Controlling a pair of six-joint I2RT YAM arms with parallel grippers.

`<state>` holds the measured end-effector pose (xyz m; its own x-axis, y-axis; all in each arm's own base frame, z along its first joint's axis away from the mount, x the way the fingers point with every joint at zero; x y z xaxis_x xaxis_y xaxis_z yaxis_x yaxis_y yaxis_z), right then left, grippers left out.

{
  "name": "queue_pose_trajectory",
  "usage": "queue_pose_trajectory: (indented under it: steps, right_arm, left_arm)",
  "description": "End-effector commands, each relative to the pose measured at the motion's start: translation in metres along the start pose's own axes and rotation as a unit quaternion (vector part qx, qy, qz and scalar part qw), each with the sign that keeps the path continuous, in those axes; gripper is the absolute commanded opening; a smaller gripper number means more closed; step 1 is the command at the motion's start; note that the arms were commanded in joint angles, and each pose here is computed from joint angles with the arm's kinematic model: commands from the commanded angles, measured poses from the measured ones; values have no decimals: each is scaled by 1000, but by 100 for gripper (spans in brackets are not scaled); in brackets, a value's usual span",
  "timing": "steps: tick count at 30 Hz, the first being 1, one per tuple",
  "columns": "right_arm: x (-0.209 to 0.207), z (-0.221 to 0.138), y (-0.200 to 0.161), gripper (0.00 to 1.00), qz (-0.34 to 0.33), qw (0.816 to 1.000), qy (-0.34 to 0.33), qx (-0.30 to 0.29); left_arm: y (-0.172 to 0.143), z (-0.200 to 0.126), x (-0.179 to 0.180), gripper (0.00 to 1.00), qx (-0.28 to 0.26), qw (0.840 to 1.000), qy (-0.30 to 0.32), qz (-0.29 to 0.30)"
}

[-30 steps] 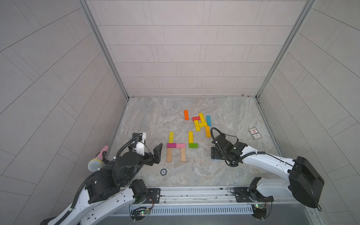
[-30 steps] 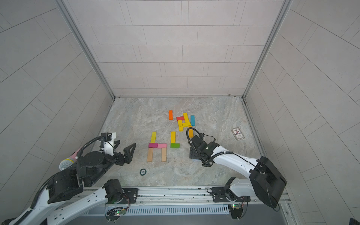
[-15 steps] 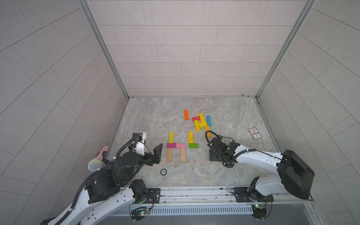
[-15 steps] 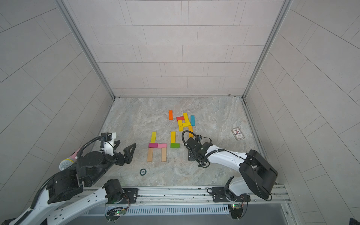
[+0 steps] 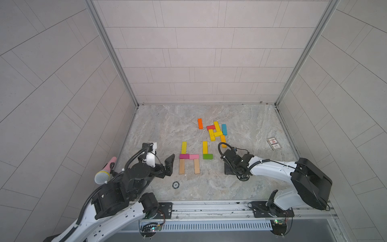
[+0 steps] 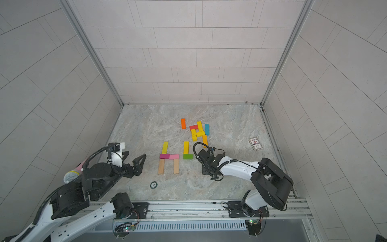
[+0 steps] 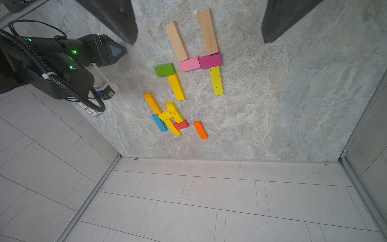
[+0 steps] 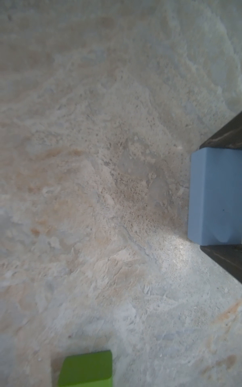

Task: Assemble the letter h with building blocks
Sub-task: Pick up the building block from the center of the board.

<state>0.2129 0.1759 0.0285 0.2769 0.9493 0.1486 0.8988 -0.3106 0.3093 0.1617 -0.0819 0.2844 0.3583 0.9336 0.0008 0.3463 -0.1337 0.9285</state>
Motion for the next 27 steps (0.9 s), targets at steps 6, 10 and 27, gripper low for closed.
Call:
queue_pose_trajectory:
  steps: [6,10,27]
  right_arm:
    - [41,-19,28,54,-23,999,34,-31]
    - [62,-12,40,54,-32,999,31,-25]
    - [70,18,56,54,-38,999,14,-7]
  left_arm:
    - [-2,4,2,100,5,1000,10,5]
    - [-2,4,2,100,6,1000,12,6]
    - [-2,4,3,100,5,1000,13,5]
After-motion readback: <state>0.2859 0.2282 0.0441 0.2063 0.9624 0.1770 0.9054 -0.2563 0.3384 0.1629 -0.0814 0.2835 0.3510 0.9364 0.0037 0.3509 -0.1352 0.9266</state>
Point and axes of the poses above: each gripper's point midway between its finger pads, its own z axis out along the fingers, its own x axis along the line the jaws close on, y = z × x, the point moved 1 cm from there along -z, back along the fingers, and after that the axes turned 13 degrees about z, right-handed, at the moved point
